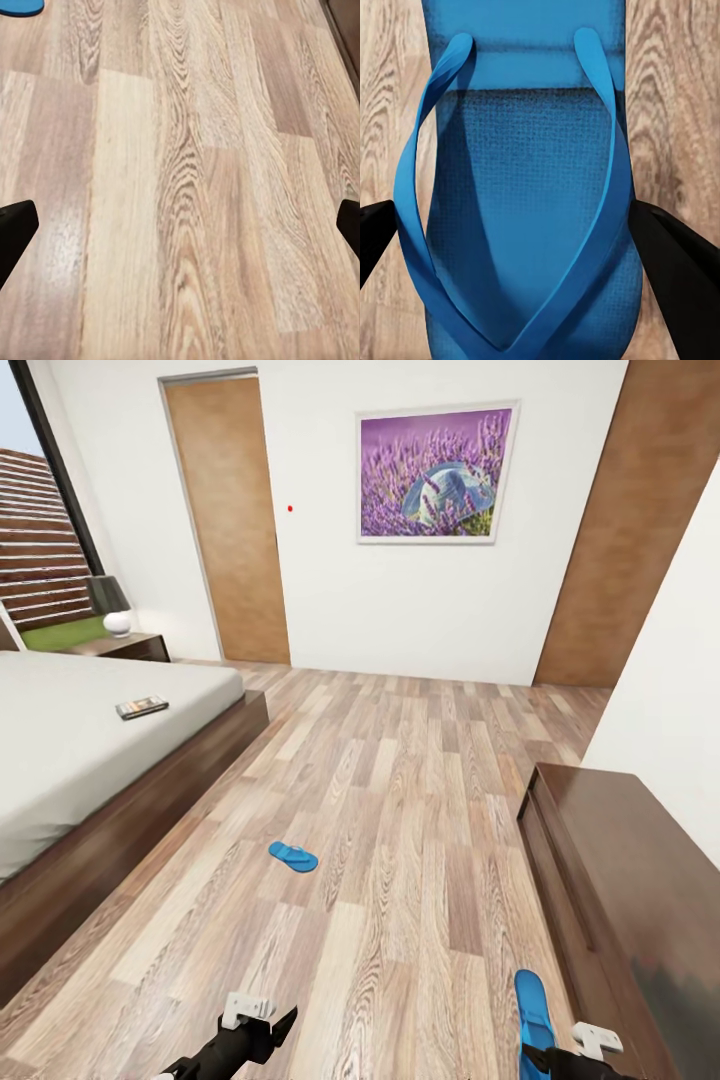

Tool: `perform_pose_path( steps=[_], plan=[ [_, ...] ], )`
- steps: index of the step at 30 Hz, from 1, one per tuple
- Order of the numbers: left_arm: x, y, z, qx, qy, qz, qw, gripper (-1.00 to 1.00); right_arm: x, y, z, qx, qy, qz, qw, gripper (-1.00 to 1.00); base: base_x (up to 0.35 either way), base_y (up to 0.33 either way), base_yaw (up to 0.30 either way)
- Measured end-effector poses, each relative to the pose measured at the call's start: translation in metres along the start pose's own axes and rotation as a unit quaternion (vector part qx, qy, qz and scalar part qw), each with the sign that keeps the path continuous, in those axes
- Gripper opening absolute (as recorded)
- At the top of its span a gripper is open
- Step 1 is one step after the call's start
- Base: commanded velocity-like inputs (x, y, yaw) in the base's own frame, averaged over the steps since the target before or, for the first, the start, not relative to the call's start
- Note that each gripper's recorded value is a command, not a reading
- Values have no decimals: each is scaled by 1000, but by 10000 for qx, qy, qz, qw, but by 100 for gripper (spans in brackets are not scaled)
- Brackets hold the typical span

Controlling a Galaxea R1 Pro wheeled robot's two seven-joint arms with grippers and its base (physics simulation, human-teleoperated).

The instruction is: In the bedroom, move the book from the bed onto either nightstand, and place the two sandals side by side next to the bed.

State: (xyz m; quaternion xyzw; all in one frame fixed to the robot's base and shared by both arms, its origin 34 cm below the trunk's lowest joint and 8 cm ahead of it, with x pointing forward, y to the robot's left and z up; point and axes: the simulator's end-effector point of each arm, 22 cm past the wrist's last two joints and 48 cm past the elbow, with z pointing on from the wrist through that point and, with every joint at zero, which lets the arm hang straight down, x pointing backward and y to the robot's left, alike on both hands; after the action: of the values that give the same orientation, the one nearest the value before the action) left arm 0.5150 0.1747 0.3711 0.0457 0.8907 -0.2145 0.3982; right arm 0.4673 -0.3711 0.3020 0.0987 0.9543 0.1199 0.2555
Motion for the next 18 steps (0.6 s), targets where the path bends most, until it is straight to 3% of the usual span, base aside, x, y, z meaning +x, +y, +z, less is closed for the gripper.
perform_pose_path(
  steps=[11,18],
  plan=[
    [6,1,1,-4,59,-30,10000,100,5,-2,2,17,59,19,10000,-100,7,0,0],
    [6,2,1,-12,57,-38,10000,100,5,-2,2,16,58,20,10000,-100,245,0,0]
  ],
)
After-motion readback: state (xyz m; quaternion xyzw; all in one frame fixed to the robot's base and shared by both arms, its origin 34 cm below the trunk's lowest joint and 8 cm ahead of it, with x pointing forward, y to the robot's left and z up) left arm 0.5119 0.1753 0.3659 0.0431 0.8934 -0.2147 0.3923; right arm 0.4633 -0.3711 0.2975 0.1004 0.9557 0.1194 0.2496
